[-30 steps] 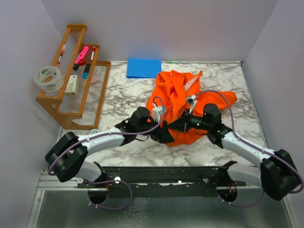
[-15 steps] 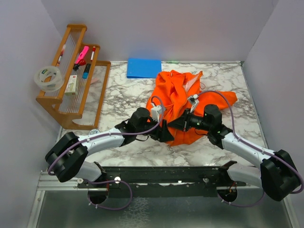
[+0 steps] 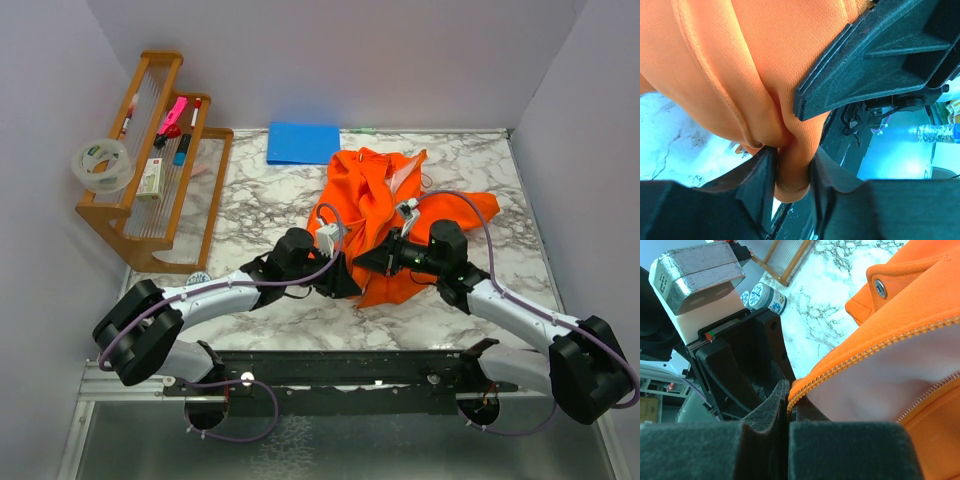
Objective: Zip up the jacket
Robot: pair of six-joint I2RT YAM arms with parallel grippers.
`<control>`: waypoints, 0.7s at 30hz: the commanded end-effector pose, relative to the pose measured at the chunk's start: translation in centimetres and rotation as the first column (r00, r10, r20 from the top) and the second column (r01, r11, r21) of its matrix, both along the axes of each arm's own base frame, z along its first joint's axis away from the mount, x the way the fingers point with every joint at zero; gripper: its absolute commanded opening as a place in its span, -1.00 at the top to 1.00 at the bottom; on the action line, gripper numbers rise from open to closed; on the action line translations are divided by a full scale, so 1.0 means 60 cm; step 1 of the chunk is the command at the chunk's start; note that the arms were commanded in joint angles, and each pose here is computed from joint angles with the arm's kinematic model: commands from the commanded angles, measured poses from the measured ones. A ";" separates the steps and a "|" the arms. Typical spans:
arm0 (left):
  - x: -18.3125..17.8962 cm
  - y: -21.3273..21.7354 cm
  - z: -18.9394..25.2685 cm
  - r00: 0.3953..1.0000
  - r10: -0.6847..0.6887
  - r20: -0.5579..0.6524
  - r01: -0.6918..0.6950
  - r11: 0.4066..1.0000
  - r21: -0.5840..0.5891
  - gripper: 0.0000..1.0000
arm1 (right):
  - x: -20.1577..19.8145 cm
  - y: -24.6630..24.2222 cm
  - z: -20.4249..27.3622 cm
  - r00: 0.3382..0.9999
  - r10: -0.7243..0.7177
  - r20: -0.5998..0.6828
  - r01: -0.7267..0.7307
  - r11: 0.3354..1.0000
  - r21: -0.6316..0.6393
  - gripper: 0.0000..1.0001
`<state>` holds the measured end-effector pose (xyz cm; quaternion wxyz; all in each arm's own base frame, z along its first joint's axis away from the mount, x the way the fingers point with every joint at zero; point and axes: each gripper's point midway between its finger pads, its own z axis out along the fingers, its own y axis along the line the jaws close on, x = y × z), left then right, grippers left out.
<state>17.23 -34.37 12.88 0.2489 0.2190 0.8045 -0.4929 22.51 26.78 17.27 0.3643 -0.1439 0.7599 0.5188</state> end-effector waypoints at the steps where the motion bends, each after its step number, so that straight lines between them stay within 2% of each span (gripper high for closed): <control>1: -0.002 -0.002 0.016 1.000 -0.006 0.024 0.006 1.000 -0.028 0.37 | -0.002 0.000 0.003 1.000 -0.008 0.010 0.008 1.000 0.005 0.99; 5: 0.000 -0.006 0.020 1.000 -0.006 0.026 0.006 0.999 -0.037 0.59 | -0.002 0.000 0.001 1.000 -0.009 0.007 0.009 1.000 0.001 0.99; 10: 0.000 -0.009 0.021 1.000 -0.013 0.024 0.014 0.999 -0.040 0.99 | -0.001 -0.005 -0.003 1.000 -0.027 0.002 0.027 1.000 -0.010 0.99; 13: -0.002 -0.010 0.021 0.999 -0.020 0.024 0.021 0.999 -0.045 1.00 | 0.003 -0.011 -0.007 0.998 -0.058 -0.010 0.058 0.998 -0.028 0.94; 15: 0.003 -0.007 0.018 1.000 0.001 0.027 0.000 0.999 -0.039 1.00 | 0.008 -0.019 -0.012 0.995 -0.099 -0.026 0.098 0.994 -0.047 0.77; 21: 0.044 0.020 -0.016 0.990 0.138 0.018 -0.139 0.989 0.043 1.00 | 0.014 -0.065 -0.040 0.955 -0.281 -0.099 0.265 0.953 -0.149 0.05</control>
